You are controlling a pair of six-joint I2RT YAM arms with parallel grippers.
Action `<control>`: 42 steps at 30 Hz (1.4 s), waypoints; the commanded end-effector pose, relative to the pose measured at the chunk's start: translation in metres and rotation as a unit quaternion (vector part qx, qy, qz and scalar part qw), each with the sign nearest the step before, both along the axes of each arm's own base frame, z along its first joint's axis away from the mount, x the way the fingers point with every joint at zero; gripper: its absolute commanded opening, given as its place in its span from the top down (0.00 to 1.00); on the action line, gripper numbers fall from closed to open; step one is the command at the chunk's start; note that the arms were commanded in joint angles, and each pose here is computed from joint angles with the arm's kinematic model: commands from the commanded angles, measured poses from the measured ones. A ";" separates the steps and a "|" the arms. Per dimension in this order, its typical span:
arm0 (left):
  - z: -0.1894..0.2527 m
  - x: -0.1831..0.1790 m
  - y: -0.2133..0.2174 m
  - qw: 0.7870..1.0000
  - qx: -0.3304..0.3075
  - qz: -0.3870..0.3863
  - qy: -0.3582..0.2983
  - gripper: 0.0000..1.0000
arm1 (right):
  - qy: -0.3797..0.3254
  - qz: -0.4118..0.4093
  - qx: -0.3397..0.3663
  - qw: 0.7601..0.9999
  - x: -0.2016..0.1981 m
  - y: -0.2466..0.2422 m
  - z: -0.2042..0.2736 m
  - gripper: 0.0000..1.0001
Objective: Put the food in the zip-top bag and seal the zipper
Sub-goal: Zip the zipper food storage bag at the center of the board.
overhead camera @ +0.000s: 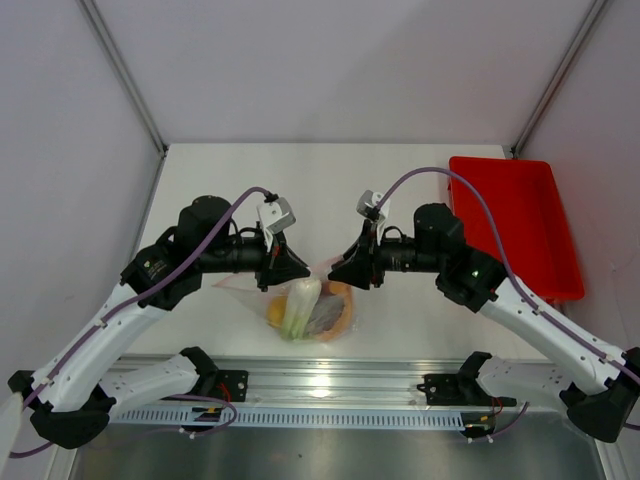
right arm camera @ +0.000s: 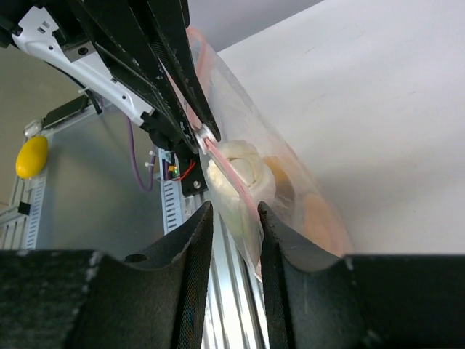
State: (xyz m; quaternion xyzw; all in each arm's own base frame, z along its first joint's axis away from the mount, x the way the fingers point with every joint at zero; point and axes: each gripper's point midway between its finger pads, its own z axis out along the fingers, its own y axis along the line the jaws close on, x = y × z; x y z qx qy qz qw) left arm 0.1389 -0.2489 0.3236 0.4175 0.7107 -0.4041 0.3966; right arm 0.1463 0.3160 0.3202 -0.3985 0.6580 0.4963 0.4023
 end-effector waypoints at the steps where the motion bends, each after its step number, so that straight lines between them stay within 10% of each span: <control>1: 0.008 -0.002 0.001 1.000 -0.008 -0.010 -0.015 1.00 | -0.033 0.030 0.016 0.999 -0.003 0.001 0.018 0.66; 20: 0.015 -0.009 0.000 0.999 -0.019 -0.023 -0.015 0.99 | -0.050 0.068 0.039 0.996 0.009 0.018 0.038 0.68; 29: 0.015 -0.008 0.001 0.999 -0.018 -0.021 -0.017 0.99 | -0.042 0.093 0.041 0.994 0.002 0.020 0.039 0.98; 42: 0.015 -0.002 0.005 1.000 -0.010 0.001 -0.016 0.99 | -0.045 0.106 0.035 0.993 -0.004 0.017 0.034 1.00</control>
